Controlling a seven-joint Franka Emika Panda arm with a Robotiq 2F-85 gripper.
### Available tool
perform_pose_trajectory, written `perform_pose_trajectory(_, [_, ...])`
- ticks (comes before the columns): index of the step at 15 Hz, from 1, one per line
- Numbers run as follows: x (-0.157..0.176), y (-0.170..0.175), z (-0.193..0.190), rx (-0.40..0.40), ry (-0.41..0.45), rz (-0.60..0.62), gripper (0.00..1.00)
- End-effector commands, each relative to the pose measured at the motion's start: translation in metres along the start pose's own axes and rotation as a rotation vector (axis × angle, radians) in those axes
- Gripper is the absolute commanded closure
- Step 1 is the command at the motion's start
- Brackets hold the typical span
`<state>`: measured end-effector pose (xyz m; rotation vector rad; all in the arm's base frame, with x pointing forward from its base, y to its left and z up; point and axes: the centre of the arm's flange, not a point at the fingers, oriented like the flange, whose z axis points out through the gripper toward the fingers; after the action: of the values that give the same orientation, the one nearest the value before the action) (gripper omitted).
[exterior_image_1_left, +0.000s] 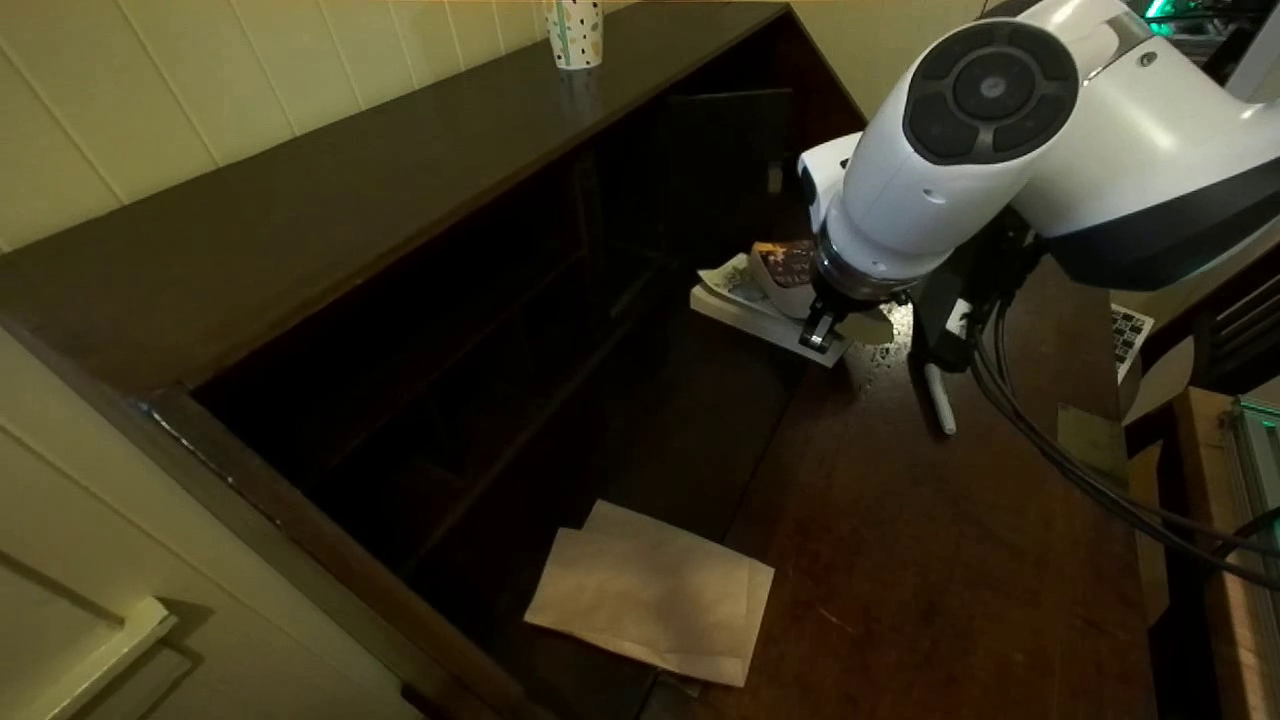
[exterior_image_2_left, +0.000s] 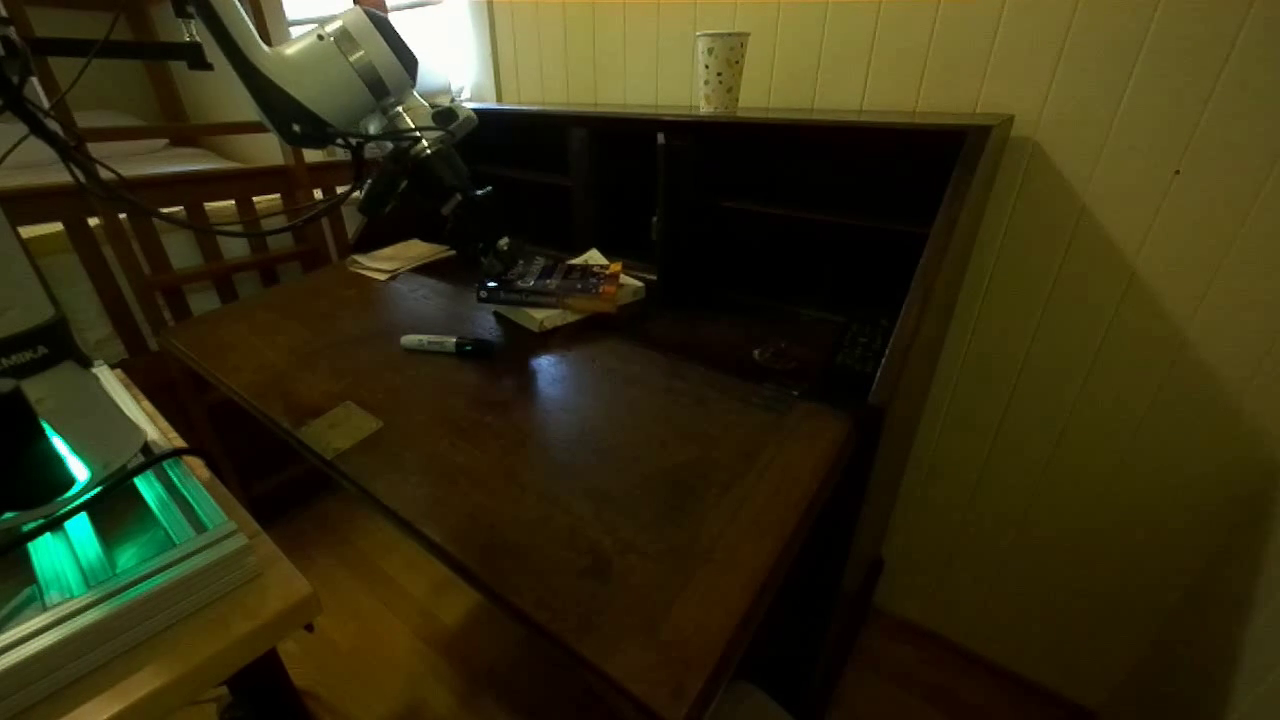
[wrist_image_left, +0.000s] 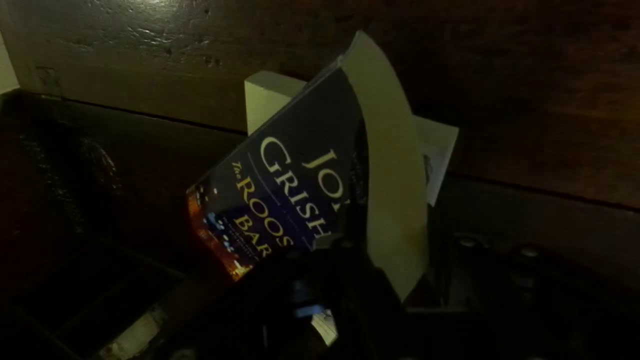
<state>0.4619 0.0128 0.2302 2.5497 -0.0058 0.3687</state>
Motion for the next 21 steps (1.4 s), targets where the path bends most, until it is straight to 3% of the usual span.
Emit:
perform_pose_trajectory(1, [0.0, -0.014, 0.01, 0.021, 0.01, -0.058, 0.43])
perform_pose_trajectory(6, [-0.003, -0.017, 0.014, 0.035, 0.01, -0.068, 0.12])
perform_pose_trajectory(7, [-0.004, -0.017, 0.015, 0.037, 0.008, -0.069, 0.38])
perform_pose_trajectory(8, [-0.004, -0.017, 0.015, 0.038, 0.008, -0.07, 0.5])
perform_pose_trajectory(9, [-0.004, -0.017, 0.015, 0.04, 0.008, -0.071, 0.51])
perform_pose_trajectory(10, [-0.004, -0.017, 0.016, 0.038, 0.008, -0.072, 0.23])
perform_pose_trajectory(11, [-0.004, -0.017, 0.016, 0.039, 0.009, -0.071, 0.12])
perform_pose_trajectory(14, [-0.002, -0.017, 0.017, 0.046, 0.016, -0.071, 0.01])
perform_pose_trajectory(21, [0.004, -0.023, 0.025, 0.054, 0.021, -0.089, 0.0])
